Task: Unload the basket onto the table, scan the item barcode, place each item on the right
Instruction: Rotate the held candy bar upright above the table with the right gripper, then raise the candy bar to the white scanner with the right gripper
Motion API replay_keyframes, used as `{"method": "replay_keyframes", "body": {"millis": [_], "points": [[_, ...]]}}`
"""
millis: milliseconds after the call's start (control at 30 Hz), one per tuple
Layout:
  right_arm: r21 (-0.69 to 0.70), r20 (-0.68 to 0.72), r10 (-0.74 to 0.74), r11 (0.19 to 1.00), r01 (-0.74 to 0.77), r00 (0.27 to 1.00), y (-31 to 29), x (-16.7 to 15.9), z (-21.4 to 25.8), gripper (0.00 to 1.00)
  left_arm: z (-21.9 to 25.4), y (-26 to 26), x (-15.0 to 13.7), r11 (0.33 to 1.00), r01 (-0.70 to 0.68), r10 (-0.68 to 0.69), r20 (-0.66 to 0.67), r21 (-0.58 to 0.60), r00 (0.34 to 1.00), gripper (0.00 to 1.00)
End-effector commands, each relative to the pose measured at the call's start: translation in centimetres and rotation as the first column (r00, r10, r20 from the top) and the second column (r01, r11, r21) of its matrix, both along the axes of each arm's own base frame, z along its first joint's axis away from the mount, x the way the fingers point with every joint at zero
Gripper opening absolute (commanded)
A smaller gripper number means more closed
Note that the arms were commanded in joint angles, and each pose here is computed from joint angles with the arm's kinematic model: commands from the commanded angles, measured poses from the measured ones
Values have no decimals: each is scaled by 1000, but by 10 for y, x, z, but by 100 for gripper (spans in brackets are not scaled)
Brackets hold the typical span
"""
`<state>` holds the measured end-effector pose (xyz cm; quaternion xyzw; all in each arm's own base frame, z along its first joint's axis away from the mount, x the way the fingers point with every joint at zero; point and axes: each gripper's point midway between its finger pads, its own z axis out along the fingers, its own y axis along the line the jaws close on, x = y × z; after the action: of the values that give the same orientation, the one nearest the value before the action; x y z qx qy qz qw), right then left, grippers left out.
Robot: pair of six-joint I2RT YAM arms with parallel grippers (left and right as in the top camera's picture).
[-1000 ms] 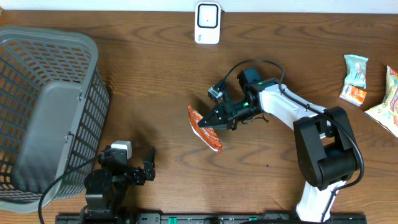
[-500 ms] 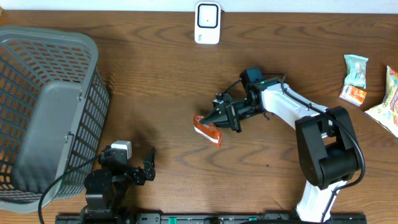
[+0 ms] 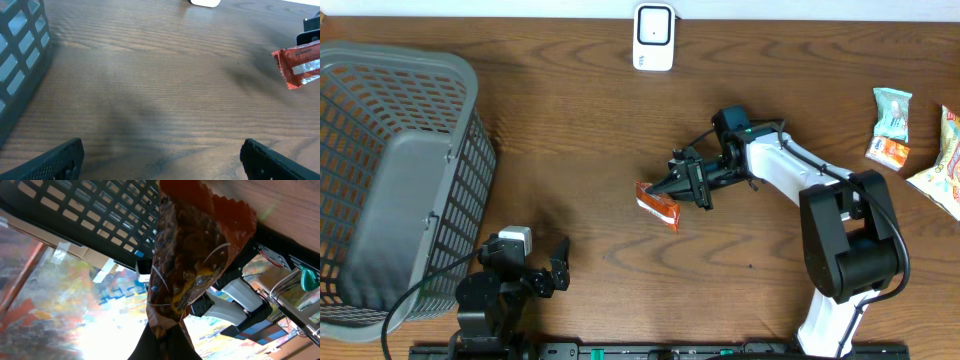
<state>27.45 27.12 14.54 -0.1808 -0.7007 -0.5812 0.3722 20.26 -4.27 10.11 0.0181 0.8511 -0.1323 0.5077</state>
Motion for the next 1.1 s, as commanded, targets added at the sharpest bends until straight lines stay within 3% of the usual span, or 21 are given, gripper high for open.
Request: {"method": "replay_keyframes", "body": {"millis": [0, 200, 333, 533, 900, 1067], "points": [[32, -26, -4, 999, 4, 1000, -1, 1, 6, 1, -6, -1, -2, 1000, 12, -12, -17, 3, 1000, 100], [32, -19, -4, 999, 4, 1000, -1, 1, 5, 1, -7, -1, -2, 1000, 12, -12, -18, 3, 1000, 100], [-40, 173, -4, 999, 11, 985, 1, 12, -16, 1, -6, -1, -2, 1000, 12, -12, -17, 3, 1000, 100], [-287, 427, 11, 950, 124, 904, -7, 48, -66, 1, -6, -1, -2, 1000, 11, -11, -18, 3, 1000, 100], [-357, 682, -5, 870, 339, 732, -16, 106, -68, 1, -7, -1, -2, 1000, 12, -12, -18, 3, 1000, 100], [-432, 784, 14, 731, 529, 621, -43, 136, -51, 1, -6, -1, -2, 1000, 12, -12, -17, 3, 1000, 100]]}}
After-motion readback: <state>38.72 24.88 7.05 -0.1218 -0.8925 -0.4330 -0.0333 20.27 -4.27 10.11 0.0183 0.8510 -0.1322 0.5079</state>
